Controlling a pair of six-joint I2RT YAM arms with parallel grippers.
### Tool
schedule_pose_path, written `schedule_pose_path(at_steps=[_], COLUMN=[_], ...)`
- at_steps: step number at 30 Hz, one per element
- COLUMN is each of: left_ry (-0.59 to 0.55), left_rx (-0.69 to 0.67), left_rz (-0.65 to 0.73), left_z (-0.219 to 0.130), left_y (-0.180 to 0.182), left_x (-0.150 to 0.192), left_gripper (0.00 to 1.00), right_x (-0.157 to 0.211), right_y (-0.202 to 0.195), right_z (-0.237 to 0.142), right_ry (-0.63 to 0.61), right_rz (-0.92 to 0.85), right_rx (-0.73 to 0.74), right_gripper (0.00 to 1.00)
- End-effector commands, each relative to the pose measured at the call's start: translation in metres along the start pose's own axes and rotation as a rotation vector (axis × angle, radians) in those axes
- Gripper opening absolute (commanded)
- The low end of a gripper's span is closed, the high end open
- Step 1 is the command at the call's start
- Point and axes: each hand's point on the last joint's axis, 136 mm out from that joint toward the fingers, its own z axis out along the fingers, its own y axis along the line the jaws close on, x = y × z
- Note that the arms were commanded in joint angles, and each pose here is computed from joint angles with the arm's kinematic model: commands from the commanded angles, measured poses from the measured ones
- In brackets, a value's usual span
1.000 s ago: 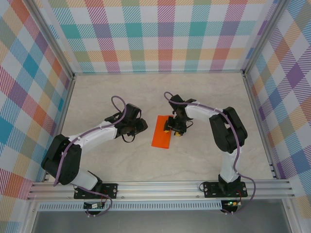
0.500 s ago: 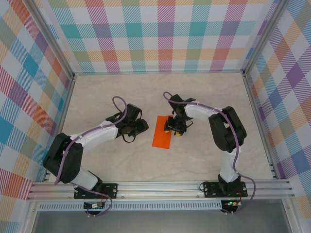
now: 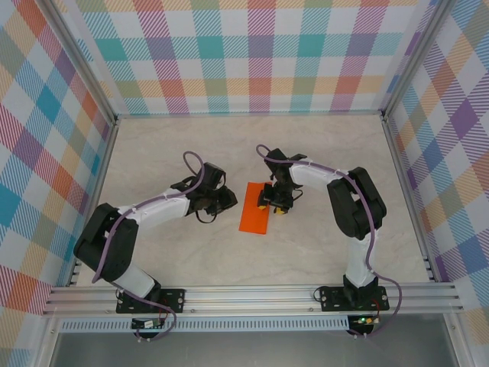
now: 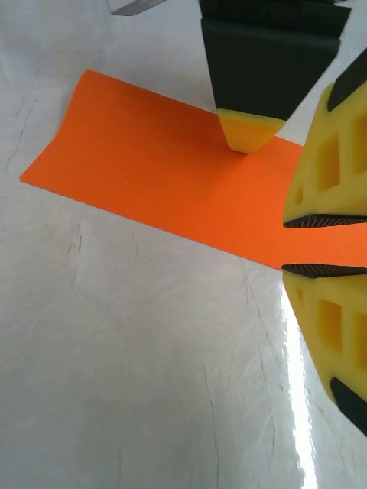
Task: Fold a paper plane with a square sheet of paper (pick it up from the middle)
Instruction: Fold the square sheet of paper in half at the center of the table, then hold the square sheet of paper at the center of the table.
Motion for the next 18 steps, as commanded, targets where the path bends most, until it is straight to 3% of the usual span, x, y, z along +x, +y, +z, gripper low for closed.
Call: schedule_pose_path(at_steps=[1, 2, 18], left_ry=[0.052, 0.069, 0.167], left_rx=[0.101, 0.109, 0.087], left_rz=[0.033, 0.041, 0.058], left_z=[0.008, 0.012, 0.056], left_y=[-0.029, -0.033, -0.038], left_x=[-0.003, -0.002, 0.005], left_gripper=[0.04, 0.00, 0.00], right_x=[0.004, 0.005, 0.005], right_y=[-0.019, -0.020, -0.023], right_z=[0.013, 0.013, 0.017], right_ry=[0.033, 0.035, 0.043], right_rz=[0.009, 0.009, 0.013], right_rx=[0.084, 0.087, 0.095], right_gripper=[0.53, 0.53, 0.53])
